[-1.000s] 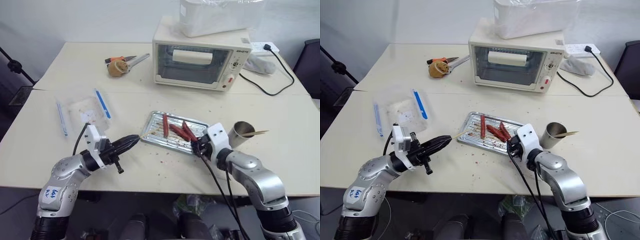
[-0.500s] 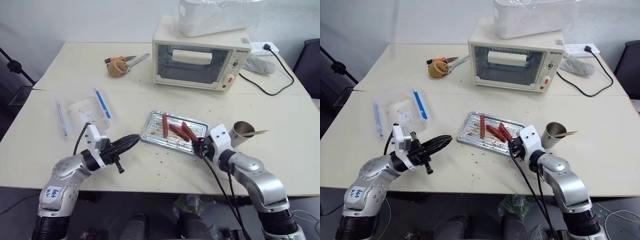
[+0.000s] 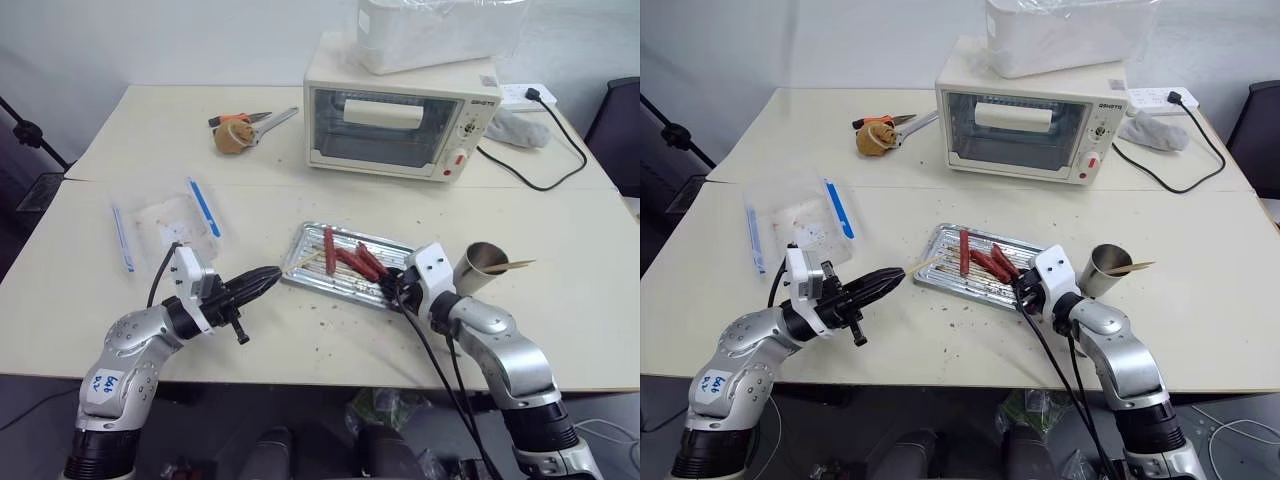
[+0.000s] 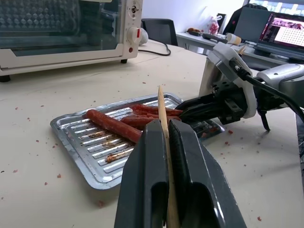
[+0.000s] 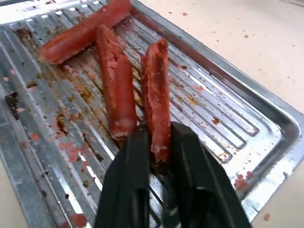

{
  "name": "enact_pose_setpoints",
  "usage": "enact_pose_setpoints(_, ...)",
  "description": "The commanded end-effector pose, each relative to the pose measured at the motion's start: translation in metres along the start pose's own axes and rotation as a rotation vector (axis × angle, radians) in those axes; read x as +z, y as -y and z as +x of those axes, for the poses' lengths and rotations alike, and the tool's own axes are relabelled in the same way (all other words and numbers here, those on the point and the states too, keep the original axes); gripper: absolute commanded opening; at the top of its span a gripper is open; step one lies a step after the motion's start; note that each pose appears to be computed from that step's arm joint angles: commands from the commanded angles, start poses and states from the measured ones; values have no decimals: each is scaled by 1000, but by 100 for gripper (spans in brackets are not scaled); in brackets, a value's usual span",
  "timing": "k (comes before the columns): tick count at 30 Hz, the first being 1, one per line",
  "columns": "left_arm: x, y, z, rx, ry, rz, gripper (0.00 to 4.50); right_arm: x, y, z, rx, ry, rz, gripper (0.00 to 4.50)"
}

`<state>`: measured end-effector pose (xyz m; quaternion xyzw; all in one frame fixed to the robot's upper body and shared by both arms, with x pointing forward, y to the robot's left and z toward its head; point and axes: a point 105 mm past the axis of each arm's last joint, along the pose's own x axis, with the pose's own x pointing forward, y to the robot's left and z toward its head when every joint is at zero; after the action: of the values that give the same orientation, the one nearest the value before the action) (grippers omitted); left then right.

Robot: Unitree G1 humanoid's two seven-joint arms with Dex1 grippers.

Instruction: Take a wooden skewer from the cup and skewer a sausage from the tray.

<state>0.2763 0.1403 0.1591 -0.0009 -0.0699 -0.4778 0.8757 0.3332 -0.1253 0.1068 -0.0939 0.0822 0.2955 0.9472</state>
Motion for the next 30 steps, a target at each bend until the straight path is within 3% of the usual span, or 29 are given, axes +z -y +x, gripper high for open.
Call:
enact_pose_setpoints(1,6,1,-1,0,12,32,0,6,1,-7,13,34,-44,14)
enact_pose_setpoints(4,5,1,-3,0,7,34,0,19,9,-21,19,76,-184,14)
enact_pose_setpoints(11,2,0,-5,-48,-23,42,0,49,5,-45,157,196,-706,14)
enact_pose_setpoints(17,1,12,-7,-214,-72,-26,0,64,3,-56,191,336,-1103,14)
enact_pose_setpoints(22,8,19,-5,-314,-92,-94,0,73,-11,-55,215,441,-1186,14)
enact_pose_setpoints(30,11,17,1,-323,-73,-108,0,69,-31,-60,250,498,-1185,14)
